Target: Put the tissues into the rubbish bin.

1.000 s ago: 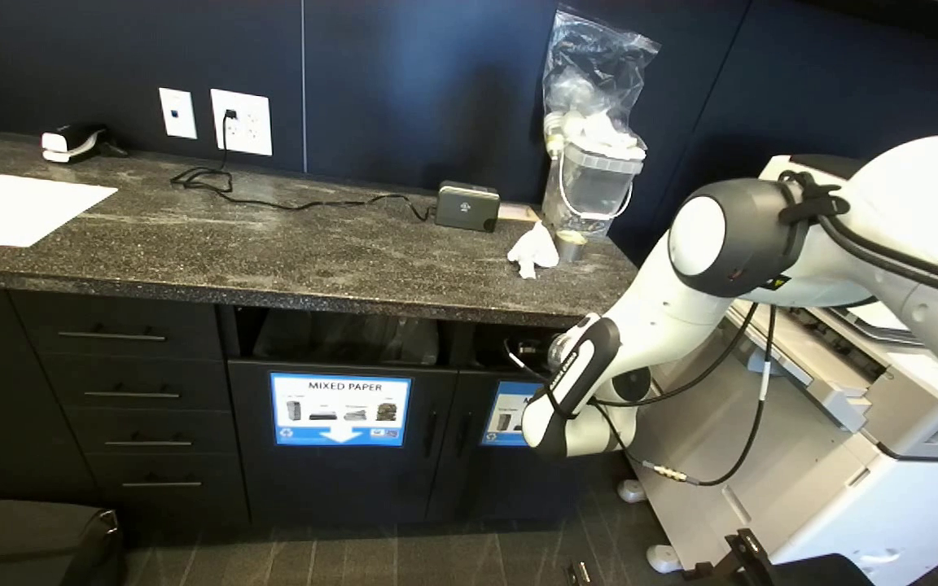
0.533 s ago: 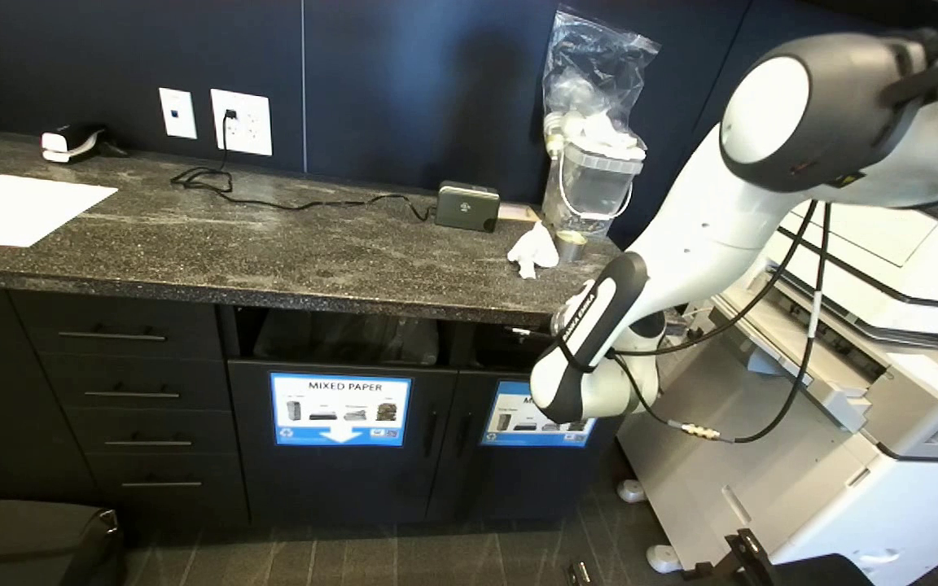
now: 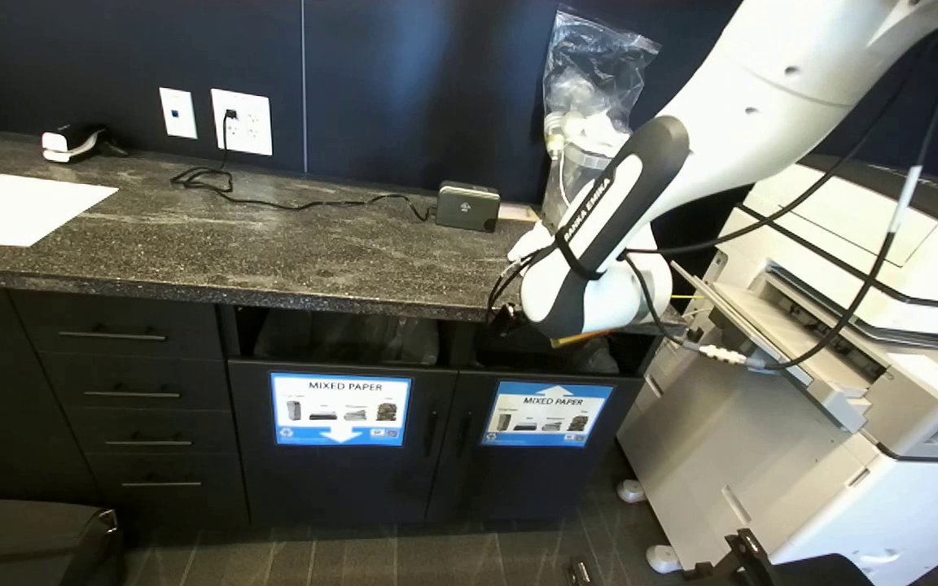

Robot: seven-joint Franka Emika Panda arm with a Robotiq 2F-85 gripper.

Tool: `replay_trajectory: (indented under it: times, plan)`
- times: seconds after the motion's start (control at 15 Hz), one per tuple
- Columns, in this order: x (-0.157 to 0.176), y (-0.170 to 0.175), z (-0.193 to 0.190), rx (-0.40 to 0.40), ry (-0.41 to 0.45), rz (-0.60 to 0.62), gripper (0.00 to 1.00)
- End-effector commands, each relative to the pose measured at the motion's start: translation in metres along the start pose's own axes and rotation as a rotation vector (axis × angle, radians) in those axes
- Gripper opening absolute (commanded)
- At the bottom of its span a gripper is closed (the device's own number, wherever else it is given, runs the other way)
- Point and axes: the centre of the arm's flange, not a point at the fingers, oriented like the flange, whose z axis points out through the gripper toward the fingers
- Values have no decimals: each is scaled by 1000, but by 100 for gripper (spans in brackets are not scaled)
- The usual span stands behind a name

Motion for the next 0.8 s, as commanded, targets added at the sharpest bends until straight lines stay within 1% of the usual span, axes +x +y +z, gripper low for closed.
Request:
replay_trajectory:
  times: [0.0,0.07,0.13,0.27,0.33,0.4,0.53,0.73]
  plan:
    - [38,-21,-83,-61,-76,-109,100]
    - [55,-22,-99,-60,-54,-132,100]
    - [68,-23,-112,-89,-28,-140,100]
    - [95,-24,-125,-97,88,-139,100]
    - [108,-20,-126,-97,140,-120,100]
    - [117,-16,-129,-97,177,-108,100]
    - [134,-5,-119,-97,263,-58,100]
    - [147,16,-88,-117,377,57,100]
